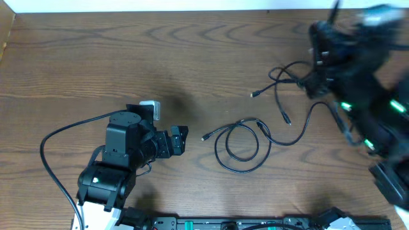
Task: Untangle cables
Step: 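Pull the grasped cable up and rightward with the right gripper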
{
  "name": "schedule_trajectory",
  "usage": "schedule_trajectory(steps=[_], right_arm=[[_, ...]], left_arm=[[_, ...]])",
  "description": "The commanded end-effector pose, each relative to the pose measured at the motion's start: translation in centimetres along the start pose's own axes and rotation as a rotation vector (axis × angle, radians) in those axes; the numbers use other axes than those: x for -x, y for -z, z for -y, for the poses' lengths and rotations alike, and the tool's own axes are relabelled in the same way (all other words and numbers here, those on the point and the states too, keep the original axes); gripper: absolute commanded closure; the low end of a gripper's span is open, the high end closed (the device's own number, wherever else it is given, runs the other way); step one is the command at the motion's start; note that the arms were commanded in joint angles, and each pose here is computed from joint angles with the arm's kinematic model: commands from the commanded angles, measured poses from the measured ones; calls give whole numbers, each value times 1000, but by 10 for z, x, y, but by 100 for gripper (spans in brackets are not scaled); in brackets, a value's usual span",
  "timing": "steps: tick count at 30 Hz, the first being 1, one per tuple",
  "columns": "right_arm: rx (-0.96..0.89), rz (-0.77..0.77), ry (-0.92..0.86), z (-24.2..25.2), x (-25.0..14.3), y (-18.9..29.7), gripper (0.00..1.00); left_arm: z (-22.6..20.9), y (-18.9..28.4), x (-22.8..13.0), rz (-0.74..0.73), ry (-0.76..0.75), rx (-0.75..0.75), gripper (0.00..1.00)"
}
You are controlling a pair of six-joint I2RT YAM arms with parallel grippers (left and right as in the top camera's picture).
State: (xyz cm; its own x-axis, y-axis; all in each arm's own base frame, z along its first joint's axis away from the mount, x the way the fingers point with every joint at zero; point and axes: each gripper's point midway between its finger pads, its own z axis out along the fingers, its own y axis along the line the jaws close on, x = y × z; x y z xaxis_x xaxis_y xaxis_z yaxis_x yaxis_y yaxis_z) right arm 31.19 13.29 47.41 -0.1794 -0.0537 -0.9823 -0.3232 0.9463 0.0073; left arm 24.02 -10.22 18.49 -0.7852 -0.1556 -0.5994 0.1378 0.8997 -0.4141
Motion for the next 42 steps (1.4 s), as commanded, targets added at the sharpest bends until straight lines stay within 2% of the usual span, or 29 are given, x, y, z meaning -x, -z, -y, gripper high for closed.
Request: schedule_trajectory(steps=[1, 5, 9, 17, 25, 28, 32, 36, 42], right_arm=[[-225, -137, 269, 36, -28, -27, 99], [-601, -259, 331, 92, -46, -30, 99], [-882, -298, 391, 124, -43, -17, 99], [-1144, -147, 317, 156, 7, 26, 99], [-1207, 205, 92, 165, 78, 94, 99], [-1142, 351, 22, 159, 101, 122, 99], [-995, 492, 25, 145, 125, 143, 99], [-923, 566, 32, 138, 138, 157, 99], [-933, 553, 95, 138, 141, 157, 99]], left_arm=[[3, 3, 2, 8, -18, -13, 2], [3, 3, 2, 8, -18, -13, 2], [3, 3, 2, 8, -18, -13, 2], [3, 3, 2, 8, -18, -13, 2], [3, 3, 2, 8, -18, -13, 2], [3, 3, 2, 8, -18, -13, 2], [3, 3, 2, 8, -18, -13, 2], [3, 3, 2, 8, -18, -13, 2], [3, 3, 2, 8, -18, -13, 2]])
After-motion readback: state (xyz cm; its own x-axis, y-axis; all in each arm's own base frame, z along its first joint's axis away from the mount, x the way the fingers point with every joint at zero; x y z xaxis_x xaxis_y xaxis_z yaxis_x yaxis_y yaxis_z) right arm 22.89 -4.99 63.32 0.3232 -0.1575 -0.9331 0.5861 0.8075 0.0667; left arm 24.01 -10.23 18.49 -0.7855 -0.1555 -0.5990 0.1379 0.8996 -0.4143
